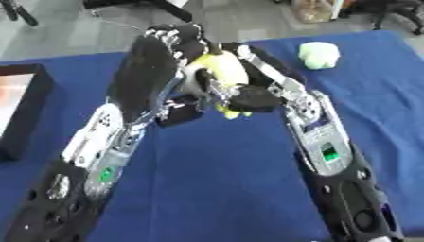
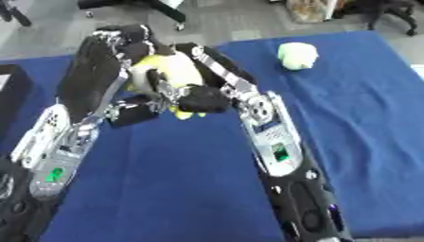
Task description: Pick up the objects with one hand, pass them to the other hand, and then place them into the box on the other side of the table.
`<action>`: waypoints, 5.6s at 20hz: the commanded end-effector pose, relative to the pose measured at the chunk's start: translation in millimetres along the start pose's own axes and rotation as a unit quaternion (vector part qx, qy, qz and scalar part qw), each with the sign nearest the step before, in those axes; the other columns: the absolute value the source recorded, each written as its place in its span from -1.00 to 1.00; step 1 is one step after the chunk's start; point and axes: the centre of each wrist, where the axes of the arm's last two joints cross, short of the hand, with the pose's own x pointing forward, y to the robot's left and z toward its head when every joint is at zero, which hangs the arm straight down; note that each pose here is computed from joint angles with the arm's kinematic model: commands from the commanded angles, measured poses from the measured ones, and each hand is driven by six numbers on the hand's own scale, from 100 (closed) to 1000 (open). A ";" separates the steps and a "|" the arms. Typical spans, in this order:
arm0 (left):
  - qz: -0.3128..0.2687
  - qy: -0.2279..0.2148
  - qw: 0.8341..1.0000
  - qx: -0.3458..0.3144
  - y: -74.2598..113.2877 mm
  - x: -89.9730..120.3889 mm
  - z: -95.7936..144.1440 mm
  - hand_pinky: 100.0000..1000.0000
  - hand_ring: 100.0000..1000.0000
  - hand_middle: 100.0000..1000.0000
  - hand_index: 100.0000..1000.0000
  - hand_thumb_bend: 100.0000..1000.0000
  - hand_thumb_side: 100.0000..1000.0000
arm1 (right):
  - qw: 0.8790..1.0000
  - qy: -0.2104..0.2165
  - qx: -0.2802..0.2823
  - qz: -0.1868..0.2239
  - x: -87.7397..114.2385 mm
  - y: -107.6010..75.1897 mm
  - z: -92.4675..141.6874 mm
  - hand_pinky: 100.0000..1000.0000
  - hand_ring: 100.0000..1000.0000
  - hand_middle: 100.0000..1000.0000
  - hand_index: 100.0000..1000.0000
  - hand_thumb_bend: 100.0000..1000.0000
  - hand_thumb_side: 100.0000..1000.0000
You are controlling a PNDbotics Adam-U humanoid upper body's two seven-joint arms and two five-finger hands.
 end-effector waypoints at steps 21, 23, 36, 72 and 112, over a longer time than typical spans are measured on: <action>-0.031 -0.001 0.999 0.016 9.9 -13.2 5.7 -0.24 -0.56 -0.74 -0.21 -1.00 -0.96 | 0.995 0.061 0.078 0.024 -25.6 -77.9 5.7 0.58 0.28 0.57 0.95 -1.00 0.65; -0.033 0.004 0.999 0.018 10.5 -14.9 6.9 -0.25 -0.56 -0.74 -0.21 -1.00 -0.95 | 0.995 0.073 0.061 0.040 -28.0 -84.8 10.5 0.58 0.29 0.58 0.95 -1.00 0.63; -0.055 0.044 0.997 0.021 12.6 -28.9 20.6 -0.25 -0.57 -0.74 -0.21 -1.00 -0.92 | 0.993 0.083 -0.052 0.066 -20.8 -115.1 43.7 0.56 0.24 0.53 0.94 -1.00 0.35; -0.331 0.602 0.658 -0.309 70.4 -250.9 231.9 0.55 0.34 0.27 0.62 -0.11 -0.86 | 0.951 0.226 -0.179 0.111 -33.1 -134.0 190.9 0.54 0.11 0.32 0.89 -1.00 0.27; 0.447 0.234 0.848 0.162 74.7 -28.4 -2.6 0.44 0.29 0.36 0.75 -0.89 0.40 | 0.805 0.410 -0.280 0.326 -109.9 -228.5 121.1 0.65 0.43 0.70 0.98 -1.00 -0.13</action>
